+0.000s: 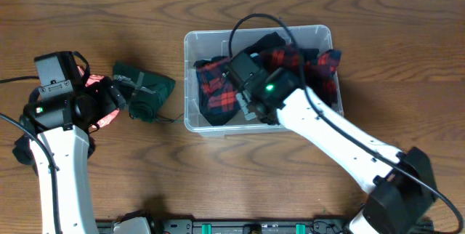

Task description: Pack container

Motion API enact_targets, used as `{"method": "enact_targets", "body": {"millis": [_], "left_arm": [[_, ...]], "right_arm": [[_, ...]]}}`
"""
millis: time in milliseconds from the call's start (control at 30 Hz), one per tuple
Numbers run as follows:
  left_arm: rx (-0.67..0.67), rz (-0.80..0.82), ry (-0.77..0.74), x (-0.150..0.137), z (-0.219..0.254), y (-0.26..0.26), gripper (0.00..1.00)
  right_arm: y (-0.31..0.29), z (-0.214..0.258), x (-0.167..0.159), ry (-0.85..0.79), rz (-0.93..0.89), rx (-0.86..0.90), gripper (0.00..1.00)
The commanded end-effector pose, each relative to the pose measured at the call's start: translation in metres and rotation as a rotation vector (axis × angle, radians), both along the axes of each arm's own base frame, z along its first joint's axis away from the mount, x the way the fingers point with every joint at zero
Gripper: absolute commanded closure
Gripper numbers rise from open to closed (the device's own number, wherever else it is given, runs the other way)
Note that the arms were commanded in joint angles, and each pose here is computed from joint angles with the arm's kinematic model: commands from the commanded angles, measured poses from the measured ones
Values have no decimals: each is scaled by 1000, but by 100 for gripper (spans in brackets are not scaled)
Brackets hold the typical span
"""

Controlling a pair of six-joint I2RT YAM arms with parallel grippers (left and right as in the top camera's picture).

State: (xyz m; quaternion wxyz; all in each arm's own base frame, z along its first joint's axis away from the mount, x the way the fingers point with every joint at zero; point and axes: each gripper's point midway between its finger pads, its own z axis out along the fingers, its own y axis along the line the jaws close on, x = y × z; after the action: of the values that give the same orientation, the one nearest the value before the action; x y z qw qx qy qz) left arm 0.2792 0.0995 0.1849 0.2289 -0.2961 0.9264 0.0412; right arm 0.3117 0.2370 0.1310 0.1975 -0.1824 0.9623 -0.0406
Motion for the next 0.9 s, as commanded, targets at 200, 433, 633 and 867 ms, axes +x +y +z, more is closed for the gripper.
{"method": "enact_targets", "body": {"millis": [200,433,633,867], "left_arm": [[4,14,-14,2,6,3,2],[4,14,-13,2,6,3,2],[4,14,-14,2,6,3,2],[4,14,-13,2,6,3,2]], "right_arm": [[5,57,8,-144,101,13,55],[1,141,32,-393,124,125,54],[-39,110,70,-335,-23,109,79],[-56,-21,55,124,-121,127,91]]}}
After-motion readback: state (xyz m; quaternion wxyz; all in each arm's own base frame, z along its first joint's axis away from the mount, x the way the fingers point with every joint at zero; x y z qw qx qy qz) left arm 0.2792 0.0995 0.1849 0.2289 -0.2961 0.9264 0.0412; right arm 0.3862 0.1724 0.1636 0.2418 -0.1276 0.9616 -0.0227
